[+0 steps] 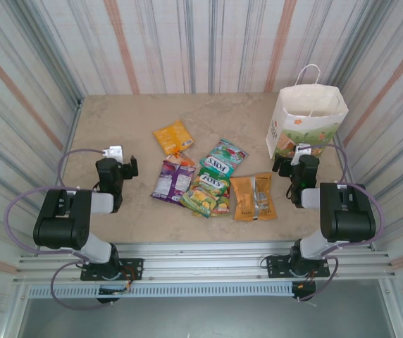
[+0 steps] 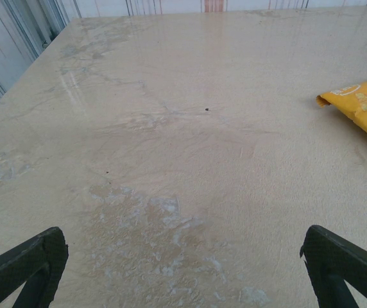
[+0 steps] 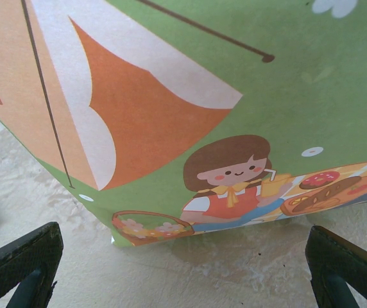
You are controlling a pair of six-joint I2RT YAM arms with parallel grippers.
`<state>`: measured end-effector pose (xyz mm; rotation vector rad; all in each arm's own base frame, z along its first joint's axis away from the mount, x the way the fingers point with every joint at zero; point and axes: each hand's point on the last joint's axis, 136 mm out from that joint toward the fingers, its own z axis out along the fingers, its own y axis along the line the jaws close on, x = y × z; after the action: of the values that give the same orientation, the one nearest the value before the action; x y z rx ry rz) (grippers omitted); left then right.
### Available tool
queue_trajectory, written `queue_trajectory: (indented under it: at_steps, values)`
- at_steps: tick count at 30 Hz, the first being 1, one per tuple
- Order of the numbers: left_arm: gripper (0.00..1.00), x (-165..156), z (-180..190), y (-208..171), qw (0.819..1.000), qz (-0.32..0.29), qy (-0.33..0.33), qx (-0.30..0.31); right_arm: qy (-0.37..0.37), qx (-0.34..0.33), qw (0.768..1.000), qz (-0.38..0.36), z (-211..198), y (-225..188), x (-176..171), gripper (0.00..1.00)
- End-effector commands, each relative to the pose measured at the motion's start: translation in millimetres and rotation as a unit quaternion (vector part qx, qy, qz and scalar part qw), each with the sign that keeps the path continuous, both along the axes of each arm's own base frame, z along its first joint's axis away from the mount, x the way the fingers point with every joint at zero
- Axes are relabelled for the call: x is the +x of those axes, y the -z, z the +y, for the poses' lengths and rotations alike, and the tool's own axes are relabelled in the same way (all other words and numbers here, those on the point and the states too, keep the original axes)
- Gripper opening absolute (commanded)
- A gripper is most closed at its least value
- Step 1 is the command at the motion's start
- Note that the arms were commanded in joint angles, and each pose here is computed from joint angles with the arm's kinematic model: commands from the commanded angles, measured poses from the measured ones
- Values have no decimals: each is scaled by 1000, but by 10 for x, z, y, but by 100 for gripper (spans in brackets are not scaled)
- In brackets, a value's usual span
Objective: Place the snacks into the paper bag
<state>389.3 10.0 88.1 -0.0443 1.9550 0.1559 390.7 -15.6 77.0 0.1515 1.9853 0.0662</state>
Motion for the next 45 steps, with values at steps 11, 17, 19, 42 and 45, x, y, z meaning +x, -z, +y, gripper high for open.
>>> queue_trajectory:
  at_steps: [11,17,19,42,45]
  values:
    - [99,25,16,-48,1000,-4,-2,-5,-4,-13,1000,-7,-9,-52,40,99]
    - [92,-1,-50,-148,1000,-11,15,2,-4,-10,1000,-4,-18,-162,57,99]
    - [92,-9,-113,-268,1000,10,26,9,-7,-1,1000,20,1,-286,50,99]
    - [70,-481,-1786,-920,945,183,218,-158,-38,193,930,310,1002,-753,-1698,99]
    - [68,-514,-1915,-822,934,205,224,-190,-54,178,927,325,1042,-585,-1747,99]
